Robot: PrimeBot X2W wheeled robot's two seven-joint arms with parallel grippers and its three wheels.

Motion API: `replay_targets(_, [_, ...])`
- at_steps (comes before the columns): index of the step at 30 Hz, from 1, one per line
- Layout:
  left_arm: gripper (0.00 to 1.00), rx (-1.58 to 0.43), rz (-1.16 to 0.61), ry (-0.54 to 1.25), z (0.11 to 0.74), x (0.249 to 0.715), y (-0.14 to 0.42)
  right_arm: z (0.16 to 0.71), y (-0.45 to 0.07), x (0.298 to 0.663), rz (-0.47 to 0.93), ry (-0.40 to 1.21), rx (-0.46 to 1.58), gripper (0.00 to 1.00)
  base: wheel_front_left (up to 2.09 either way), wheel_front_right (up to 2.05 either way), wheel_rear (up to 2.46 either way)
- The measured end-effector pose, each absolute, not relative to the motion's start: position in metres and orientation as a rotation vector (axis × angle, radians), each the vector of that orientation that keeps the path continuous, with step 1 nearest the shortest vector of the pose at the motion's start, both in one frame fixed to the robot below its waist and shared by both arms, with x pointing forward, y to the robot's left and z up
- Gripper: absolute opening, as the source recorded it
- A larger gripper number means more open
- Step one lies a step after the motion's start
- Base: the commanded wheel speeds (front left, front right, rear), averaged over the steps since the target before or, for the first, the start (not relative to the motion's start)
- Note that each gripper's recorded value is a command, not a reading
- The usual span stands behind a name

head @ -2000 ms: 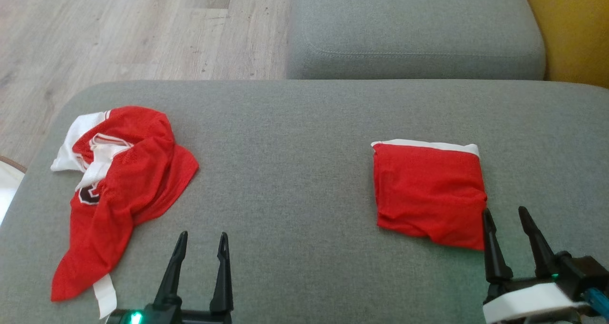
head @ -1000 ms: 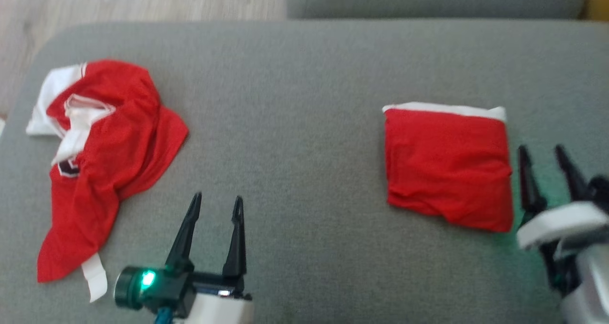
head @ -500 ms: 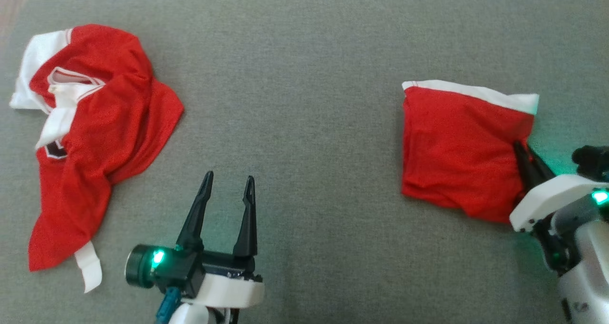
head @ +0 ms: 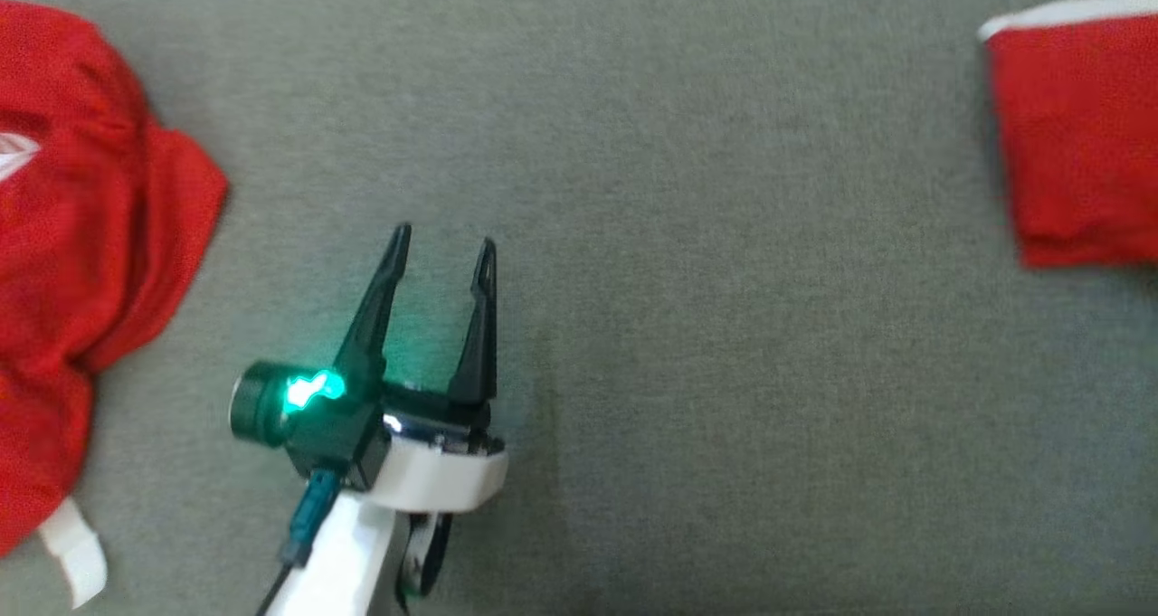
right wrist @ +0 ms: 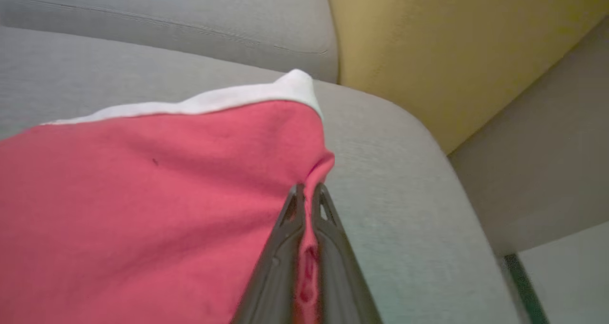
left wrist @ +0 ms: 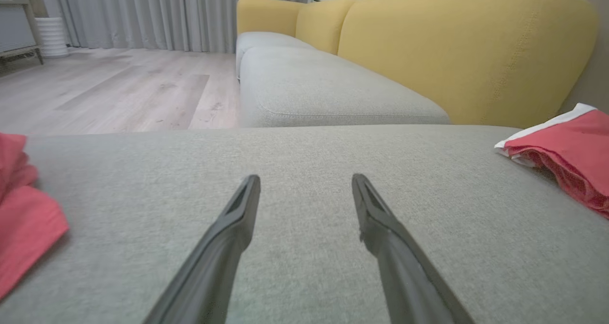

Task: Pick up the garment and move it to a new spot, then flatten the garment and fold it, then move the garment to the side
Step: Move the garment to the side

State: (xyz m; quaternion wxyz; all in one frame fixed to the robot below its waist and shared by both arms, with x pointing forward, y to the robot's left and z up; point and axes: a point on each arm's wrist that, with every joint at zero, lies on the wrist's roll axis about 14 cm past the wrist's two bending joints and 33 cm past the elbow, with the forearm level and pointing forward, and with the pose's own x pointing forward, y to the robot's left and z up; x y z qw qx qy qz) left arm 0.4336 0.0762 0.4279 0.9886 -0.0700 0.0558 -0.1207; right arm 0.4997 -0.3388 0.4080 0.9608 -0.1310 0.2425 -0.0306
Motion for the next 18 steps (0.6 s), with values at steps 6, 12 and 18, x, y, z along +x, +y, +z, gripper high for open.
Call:
replay_targets(6, [1.0, -0.16, -0.309, 0.123, 0.41, 0.458, 0.055, 0.421, -0.393, 0.509, -0.162, 0.493, -0.414, 0.0, 0.0, 0.0, 0.0])
replay_targets(12, [1.0, -0.173, -0.338, 0.135, 0.399, 0.466, 0.044, 0.424, -0.415, 0.51, -0.212, 0.501, -0.486, 0.96, 0.0, 0.0, 0.0])
replay_targets(18, [1.0, -0.17, -0.339, 0.126, 0.407, 0.463, 0.046, 0.448, -0.409, 0.519, -0.208, 0.383, -0.571, 1.0, 0.0, 0.0, 0.0])
